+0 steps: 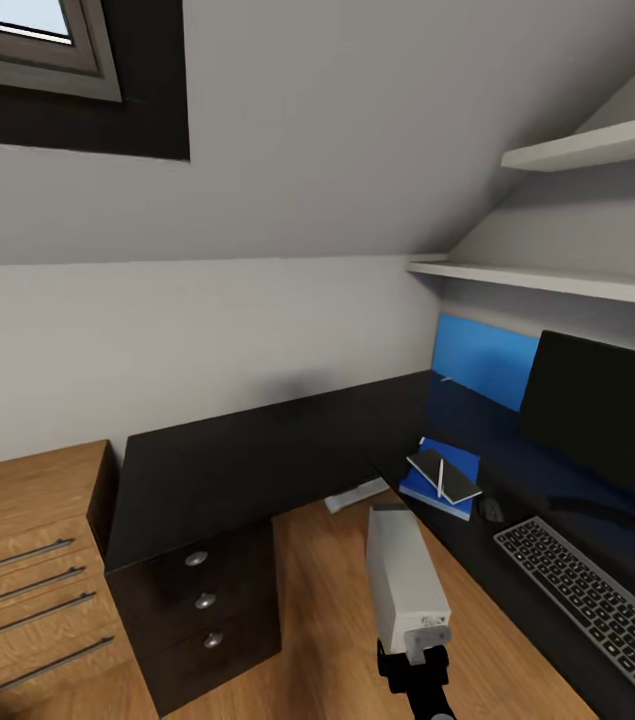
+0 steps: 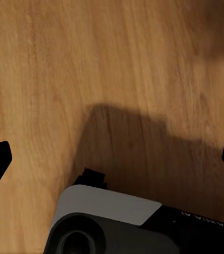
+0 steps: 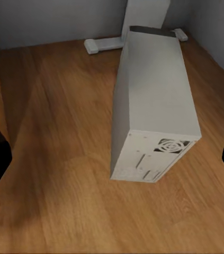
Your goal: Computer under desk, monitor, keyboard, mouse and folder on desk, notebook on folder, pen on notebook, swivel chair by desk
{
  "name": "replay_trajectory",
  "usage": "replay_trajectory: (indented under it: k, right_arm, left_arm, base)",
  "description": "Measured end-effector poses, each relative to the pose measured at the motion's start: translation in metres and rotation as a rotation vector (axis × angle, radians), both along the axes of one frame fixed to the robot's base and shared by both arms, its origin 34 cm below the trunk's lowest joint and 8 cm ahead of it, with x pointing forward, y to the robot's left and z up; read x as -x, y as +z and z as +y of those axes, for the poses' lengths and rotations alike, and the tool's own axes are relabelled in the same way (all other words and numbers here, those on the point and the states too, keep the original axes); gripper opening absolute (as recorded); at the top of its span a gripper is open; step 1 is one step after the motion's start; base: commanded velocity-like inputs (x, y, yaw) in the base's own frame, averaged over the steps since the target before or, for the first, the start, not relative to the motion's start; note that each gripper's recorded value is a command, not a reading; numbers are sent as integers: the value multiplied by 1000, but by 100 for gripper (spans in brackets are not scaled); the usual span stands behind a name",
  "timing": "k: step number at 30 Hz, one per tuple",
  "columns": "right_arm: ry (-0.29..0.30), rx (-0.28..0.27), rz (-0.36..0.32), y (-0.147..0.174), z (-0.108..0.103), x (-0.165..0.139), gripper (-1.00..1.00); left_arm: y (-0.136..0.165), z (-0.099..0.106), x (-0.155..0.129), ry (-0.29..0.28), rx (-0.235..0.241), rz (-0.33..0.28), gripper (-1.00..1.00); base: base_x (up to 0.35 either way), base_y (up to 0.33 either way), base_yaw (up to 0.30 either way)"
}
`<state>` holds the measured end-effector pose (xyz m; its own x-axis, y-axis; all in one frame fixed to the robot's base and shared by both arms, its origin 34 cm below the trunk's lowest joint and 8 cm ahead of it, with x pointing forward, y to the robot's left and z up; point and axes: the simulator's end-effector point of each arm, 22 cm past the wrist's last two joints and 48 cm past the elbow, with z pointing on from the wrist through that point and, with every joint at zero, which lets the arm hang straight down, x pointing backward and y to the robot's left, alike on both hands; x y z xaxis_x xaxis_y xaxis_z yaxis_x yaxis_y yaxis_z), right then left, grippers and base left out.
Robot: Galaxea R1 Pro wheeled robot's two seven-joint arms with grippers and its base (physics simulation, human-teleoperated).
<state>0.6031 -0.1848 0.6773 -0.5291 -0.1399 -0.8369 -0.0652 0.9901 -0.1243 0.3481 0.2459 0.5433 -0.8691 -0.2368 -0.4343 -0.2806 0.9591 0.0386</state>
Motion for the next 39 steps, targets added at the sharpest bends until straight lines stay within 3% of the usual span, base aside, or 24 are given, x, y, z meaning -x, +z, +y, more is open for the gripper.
replay_trajectory:
  k: [9,13,17,18,23,31,35,39]
  right_arm:
    - [5,-10,-37,-7,2,-3,100]
    - [-6,2,-46,-14,-8,-2,100]
    - [-64,-21,-36,-23,-18,1,100]
    - [-106,-39,-31,-26,-25,2,100]
    - [-124,-33,-31,-34,-38,2,100]
    - [-129,-28,-32,-47,-42,2,100]
    - [-129,-28,-32,-54,-43,2,100]
    - [-129,-28,-32,-60,-43,2,100]
  left_arm:
    - [-12,-6,-3,-6,5,-7,100]
    - [-19,-7,-2,-6,5,-7,100]
    - [-25,-7,-2,-6,5,-6,100]
    - [-26,-7,-2,-7,5,-6,100]
    - [-33,-7,-5,-5,4,-20,100]
    - [-32,-10,-29,3,1,-139,100]
    - [-25,-37,-52,-29,39,-206,100]
    - [0,-69,-97,-66,93,-324,100]
  base:
    - [0,0,0]
    - [0,0,0]
    - [0,0,0]
    - [0,0,0]
    - [0,0,0]
    - [0,0,0]
    - [0,0,0]
    - [0,0,0]
